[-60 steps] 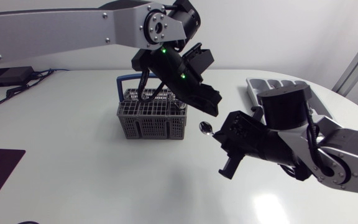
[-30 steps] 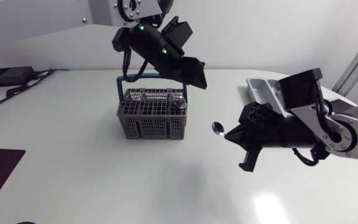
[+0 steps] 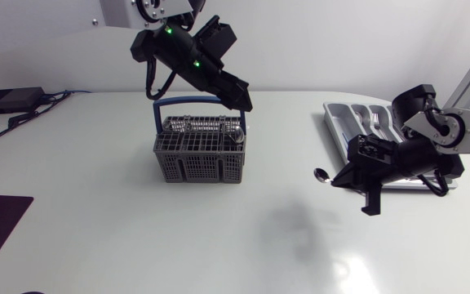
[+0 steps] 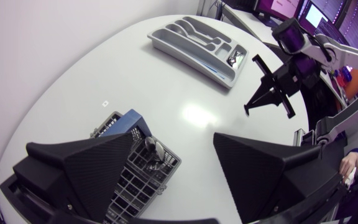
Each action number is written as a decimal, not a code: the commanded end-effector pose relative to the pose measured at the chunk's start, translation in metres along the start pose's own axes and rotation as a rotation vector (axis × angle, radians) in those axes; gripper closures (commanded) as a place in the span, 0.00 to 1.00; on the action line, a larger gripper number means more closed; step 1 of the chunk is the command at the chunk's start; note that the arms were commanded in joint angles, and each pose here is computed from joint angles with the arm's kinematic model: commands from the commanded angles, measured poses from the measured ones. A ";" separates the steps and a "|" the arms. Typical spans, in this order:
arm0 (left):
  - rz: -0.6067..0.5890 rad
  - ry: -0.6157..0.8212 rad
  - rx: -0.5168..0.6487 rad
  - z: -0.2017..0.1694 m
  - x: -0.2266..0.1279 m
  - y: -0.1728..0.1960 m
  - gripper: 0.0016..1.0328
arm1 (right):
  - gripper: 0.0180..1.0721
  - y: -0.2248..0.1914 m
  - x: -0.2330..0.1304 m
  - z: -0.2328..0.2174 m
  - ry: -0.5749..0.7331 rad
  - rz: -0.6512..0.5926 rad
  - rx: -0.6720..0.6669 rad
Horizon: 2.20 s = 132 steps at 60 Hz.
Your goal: Unload the cutlery basket into the drawer organizer.
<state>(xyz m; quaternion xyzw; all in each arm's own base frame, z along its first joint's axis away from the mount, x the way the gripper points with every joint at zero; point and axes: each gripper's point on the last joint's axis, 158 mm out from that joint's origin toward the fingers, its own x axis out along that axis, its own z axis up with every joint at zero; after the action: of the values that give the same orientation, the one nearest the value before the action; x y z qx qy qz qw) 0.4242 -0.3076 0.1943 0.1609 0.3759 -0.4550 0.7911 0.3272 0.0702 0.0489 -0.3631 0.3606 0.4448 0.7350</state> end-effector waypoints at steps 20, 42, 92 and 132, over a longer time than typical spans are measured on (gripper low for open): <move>0.009 0.030 0.398 -0.022 -0.011 0.007 0.11 | 0.95 -0.057 -0.008 -0.107 0.161 0.006 -0.093; -0.032 0.071 0.702 -0.055 -0.013 0.005 0.08 | 0.95 -0.116 -0.019 -0.190 0.277 -0.041 -0.098; 0.008 0.053 0.988 -0.065 0.006 0.010 0.06 | 0.56 -0.147 -0.018 -0.231 0.399 -0.131 -0.101; 0.066 0.119 1.145 -0.070 0.020 0.006 0.26 | 0.50 -0.069 0.001 -0.097 0.182 -0.207 -0.100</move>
<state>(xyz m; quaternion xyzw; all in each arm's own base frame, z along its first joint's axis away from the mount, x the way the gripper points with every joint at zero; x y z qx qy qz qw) 0.4107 -0.2754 0.1349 0.5844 0.1200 -0.5486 0.5858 0.3764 -0.0527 0.0130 -0.4875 0.3716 0.3506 0.7080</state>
